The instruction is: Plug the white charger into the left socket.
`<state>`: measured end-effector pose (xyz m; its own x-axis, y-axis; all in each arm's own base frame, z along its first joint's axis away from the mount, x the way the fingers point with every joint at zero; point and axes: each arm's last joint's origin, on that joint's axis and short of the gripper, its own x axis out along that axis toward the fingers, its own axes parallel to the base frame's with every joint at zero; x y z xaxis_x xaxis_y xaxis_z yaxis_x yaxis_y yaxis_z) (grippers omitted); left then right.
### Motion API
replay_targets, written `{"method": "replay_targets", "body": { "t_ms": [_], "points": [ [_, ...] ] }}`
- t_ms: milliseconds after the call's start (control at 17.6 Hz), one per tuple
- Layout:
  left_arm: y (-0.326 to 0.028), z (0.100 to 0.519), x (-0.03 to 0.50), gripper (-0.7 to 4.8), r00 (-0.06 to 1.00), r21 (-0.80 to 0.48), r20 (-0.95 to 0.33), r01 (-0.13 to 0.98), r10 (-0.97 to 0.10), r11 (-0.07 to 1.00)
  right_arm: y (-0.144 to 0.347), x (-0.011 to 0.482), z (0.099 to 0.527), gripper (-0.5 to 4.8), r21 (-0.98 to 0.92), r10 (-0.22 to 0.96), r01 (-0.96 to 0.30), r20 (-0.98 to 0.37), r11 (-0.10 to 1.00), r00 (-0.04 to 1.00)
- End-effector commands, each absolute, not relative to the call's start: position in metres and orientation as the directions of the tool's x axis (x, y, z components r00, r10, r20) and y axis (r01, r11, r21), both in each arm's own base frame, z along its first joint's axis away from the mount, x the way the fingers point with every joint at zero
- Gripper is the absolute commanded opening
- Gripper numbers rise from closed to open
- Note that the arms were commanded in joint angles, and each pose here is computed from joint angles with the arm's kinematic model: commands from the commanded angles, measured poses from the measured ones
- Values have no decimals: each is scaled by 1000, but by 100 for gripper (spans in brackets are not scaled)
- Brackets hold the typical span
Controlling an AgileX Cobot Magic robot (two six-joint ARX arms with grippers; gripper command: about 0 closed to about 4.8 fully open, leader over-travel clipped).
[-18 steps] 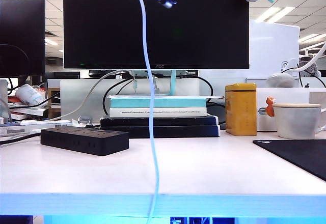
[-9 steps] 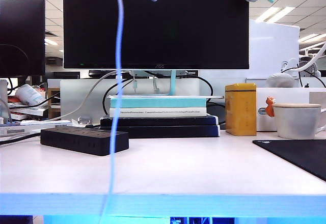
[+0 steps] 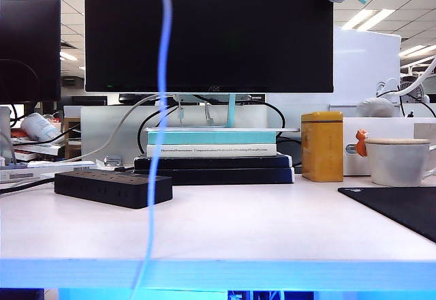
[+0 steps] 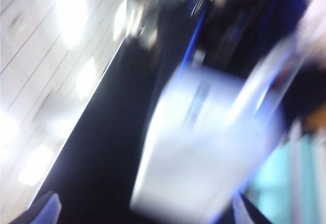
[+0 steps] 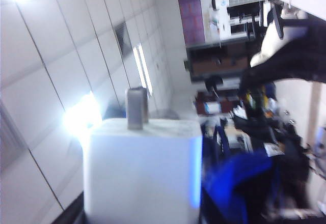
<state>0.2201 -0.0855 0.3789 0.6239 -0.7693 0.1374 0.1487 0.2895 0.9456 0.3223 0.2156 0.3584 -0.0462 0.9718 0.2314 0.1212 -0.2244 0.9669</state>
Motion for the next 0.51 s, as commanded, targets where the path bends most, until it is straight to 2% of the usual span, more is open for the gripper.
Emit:
{"method": "replay_targets", "body": {
  "t_ms": [57,283,510],
  "points": [
    [-85,381,220,479,628,946,156,127,-763,298,201,321,372,206,966,963,47,259,-256,-72],
    [-87,380,219,479,566,950,138,157,-813,270,198,319,376,206,968,964,37,252,-250,-88],
    [-87,380,219,479,560,951,136,158,-817,267,198,320,375,206,969,966,52,245,-241,-84]
  ]
}}
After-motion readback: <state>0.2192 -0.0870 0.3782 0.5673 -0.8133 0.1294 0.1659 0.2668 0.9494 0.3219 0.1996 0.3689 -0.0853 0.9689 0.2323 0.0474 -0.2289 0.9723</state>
